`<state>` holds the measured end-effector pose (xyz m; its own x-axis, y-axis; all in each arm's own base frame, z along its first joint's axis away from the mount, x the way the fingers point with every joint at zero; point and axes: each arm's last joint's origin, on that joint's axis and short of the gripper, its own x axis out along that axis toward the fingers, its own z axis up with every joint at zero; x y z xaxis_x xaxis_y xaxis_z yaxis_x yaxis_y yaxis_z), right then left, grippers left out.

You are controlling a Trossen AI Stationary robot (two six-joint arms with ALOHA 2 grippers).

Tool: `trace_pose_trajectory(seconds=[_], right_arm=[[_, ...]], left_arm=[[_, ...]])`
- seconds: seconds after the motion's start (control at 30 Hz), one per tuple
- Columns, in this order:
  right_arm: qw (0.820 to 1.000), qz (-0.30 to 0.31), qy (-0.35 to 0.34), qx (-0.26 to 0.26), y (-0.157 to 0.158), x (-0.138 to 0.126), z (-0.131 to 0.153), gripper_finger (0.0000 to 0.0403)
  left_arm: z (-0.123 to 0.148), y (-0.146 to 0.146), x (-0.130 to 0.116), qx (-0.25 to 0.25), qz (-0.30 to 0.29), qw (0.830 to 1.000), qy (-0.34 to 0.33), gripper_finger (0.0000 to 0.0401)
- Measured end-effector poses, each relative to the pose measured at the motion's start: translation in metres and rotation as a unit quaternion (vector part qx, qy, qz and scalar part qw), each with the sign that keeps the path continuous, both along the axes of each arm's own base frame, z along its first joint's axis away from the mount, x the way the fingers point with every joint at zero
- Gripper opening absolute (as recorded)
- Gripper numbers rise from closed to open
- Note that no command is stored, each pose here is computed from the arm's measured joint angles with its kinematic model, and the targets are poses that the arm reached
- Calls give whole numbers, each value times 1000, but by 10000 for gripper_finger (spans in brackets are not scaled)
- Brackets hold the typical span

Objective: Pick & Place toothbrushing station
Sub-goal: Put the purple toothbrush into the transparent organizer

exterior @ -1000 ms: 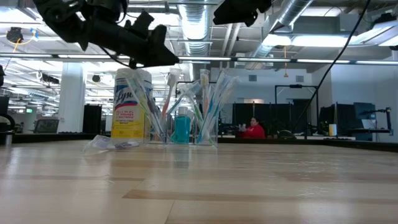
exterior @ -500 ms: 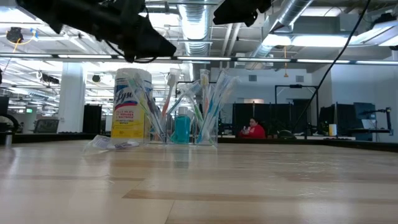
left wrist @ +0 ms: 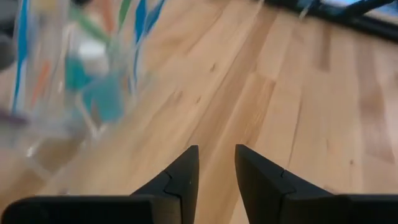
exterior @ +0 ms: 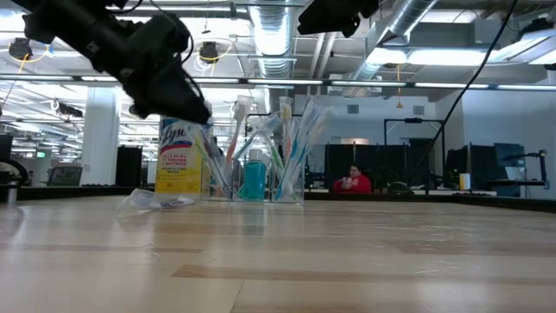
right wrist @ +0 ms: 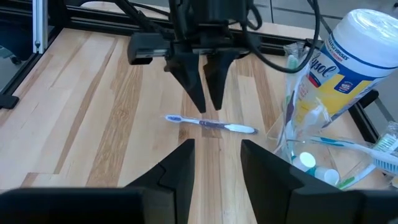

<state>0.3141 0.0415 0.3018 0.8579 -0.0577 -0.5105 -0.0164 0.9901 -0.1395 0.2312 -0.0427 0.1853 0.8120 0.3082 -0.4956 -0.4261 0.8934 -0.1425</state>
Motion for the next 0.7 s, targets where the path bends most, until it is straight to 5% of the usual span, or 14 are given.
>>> trace_pose_trajectory(seconds=[0.3, 0.7], right_arm=[[1000, 0, 0, 0, 0, 0, 0, 120], [1000, 0, 0, 0, 0, 0, 0, 120]], left_arm=[[-17, 0, -14, -71, 39, 993, 84, 88], [-22, -18, -24, -96, 22, 989, 113, 65]])
